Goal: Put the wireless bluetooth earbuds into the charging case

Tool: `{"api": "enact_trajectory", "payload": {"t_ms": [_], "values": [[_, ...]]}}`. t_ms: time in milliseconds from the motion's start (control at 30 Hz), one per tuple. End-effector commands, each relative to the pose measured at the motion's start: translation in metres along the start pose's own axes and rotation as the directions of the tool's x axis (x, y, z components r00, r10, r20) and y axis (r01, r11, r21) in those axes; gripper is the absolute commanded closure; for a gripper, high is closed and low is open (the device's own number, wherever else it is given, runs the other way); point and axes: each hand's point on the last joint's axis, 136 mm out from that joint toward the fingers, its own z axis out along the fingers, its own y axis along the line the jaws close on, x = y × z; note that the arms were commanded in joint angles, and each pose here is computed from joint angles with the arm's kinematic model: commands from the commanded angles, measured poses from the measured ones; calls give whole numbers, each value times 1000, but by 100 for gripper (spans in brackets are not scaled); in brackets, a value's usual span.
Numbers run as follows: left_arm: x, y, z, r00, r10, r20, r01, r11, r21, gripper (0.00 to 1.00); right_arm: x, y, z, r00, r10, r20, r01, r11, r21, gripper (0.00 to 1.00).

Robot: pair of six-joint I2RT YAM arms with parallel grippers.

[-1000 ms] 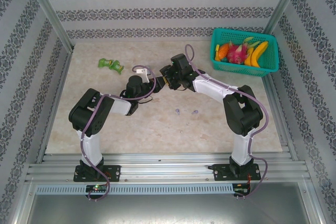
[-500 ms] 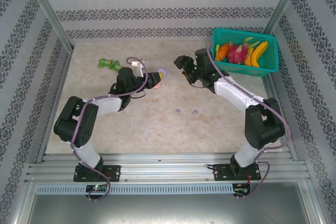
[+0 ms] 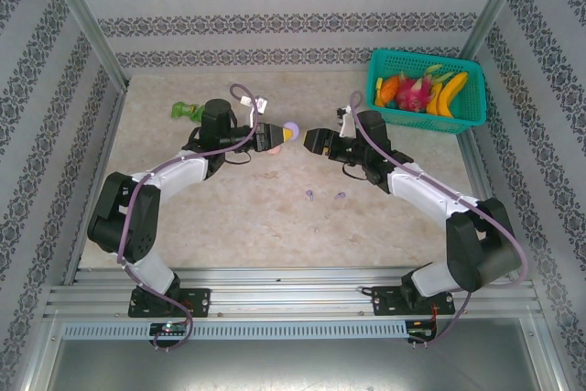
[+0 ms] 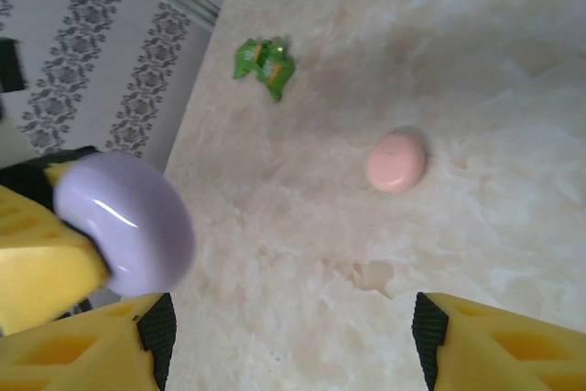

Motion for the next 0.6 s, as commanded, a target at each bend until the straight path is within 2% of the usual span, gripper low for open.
{"api": "enact_trajectory", "payload": {"t_ms": [0, 333, 567], "values": [[-5, -19, -6, 998, 55, -19, -54, 998, 45, 96, -9, 28, -6, 995, -97, 37, 100, 990, -102, 30], [-7, -23, -6, 998, 57, -19, -55, 997, 57, 98, -11, 38, 15, 995, -95, 19, 97, 989, -114, 31], [-10, -32, -10, 997, 71, -10, -70, 995, 70, 99, -12, 13, 25, 999, -42, 25, 43, 997, -59, 33]]}}
